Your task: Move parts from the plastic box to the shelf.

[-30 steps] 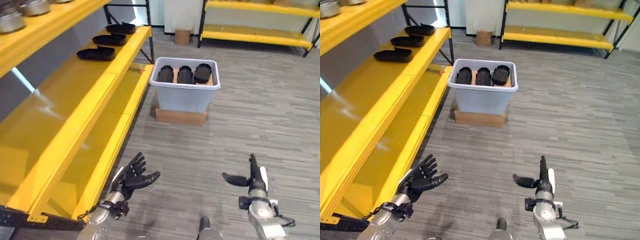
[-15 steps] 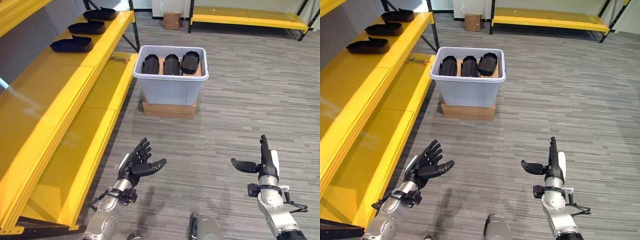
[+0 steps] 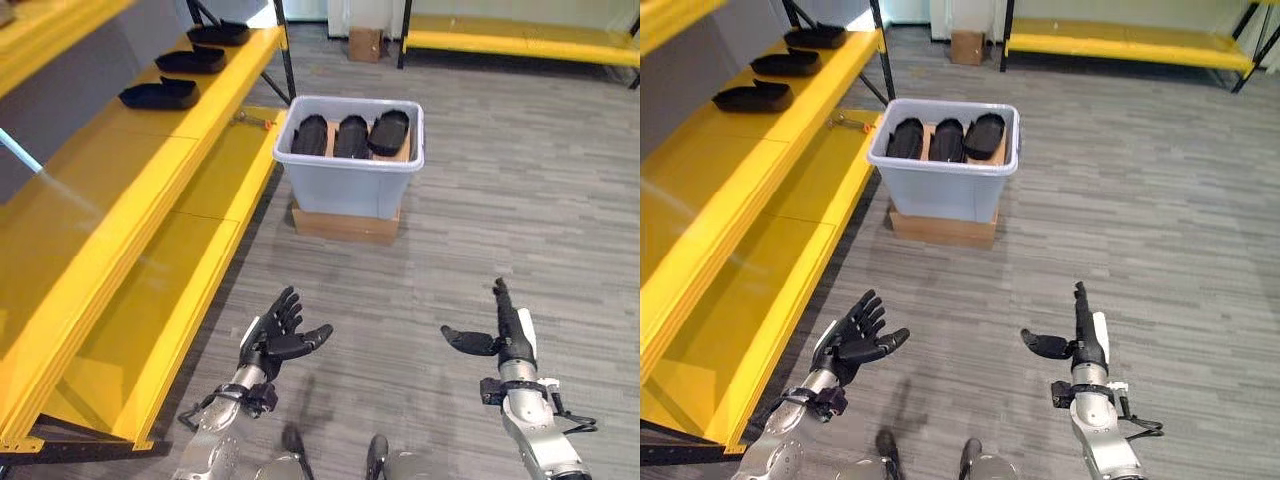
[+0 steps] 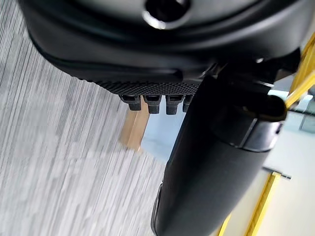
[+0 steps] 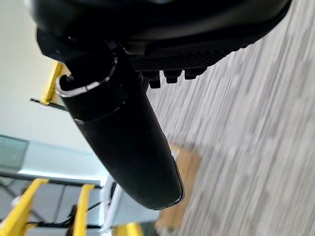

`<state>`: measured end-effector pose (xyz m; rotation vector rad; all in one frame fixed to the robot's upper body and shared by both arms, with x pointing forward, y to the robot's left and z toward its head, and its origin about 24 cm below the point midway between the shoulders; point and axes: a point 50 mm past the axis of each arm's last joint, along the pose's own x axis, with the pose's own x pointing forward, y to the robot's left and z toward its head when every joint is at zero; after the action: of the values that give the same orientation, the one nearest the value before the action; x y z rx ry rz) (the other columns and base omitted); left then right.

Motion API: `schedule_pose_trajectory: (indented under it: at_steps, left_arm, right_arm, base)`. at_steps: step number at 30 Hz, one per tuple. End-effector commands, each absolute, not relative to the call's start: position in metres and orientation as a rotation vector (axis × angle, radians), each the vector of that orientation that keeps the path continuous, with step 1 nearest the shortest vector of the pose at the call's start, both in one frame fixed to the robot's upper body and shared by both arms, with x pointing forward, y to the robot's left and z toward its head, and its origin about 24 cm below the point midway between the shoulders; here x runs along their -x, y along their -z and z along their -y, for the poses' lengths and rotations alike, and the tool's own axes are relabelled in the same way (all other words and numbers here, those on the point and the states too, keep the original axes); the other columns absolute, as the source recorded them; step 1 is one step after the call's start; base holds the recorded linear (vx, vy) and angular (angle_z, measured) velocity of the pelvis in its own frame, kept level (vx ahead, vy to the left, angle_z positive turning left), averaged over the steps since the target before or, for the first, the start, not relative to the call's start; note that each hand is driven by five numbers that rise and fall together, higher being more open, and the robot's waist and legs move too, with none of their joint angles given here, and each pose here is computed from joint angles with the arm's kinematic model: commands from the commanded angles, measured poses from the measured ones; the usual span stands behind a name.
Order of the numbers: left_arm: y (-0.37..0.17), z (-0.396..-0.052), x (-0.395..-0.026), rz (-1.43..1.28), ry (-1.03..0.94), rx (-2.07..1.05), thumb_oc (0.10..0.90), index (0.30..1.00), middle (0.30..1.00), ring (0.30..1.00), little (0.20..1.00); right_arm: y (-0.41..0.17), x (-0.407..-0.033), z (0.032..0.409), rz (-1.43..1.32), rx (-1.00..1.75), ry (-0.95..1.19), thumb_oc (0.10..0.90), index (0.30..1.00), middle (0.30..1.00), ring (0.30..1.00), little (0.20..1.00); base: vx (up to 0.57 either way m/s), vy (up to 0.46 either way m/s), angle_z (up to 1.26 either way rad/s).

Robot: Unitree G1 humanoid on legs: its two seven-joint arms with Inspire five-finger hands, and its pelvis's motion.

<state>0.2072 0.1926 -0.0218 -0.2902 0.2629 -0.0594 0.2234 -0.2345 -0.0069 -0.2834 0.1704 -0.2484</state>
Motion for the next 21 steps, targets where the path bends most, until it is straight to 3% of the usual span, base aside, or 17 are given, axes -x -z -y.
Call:
schedule_pose_trajectory:
  at_steps: [1, 6, 17, 21]
  left_arm:
    - [-0.023, -0.212, -0.217, 0.008, 0.040, 0.247, 0.900, 1.000, 1.000, 1.000, 1.000]
    - [-0.005, -0.221, -0.216, -0.097, -0.062, 0.426, 0.900, 1.000, 1.000, 1.000, 1.000]
    - [-0.004, -0.214, -0.221, -0.171, 0.122, 0.312, 0.900, 1.000, 1.000, 1.000, 1.000]
    - [-0.005, -0.208, -0.220, -0.165, 0.156, 0.339, 0.900, 1.000, 1.000, 1.000, 1.000]
  right_arm:
    - [-0.046, -0.242, 0.231, 0.120, 0.243, 0.202, 0.900, 1.000, 1.000, 1.000, 1.000]
    - [-0.046, -0.243, 0.216, 0.116, 0.298, 0.110, 0.900, 1.000, 1.000, 1.000, 1.000]
    - [-0.055, -0.249, 0.213, 0.164, 0.275, 0.228, 0.900, 1.000, 1.000, 1.000, 1.000]
    - [-0.054, -0.255, 0.205, 0.161, 0.256, 0.172, 0.900, 1.000, 1.000, 1.000, 1.000]
  base:
    - [0.44, 0.287, -0.75]
    - [0.34, 0.252, -0.47]
    - [0.22, 0.277, 0.07]
    - [0.18, 0.185, -0.44]
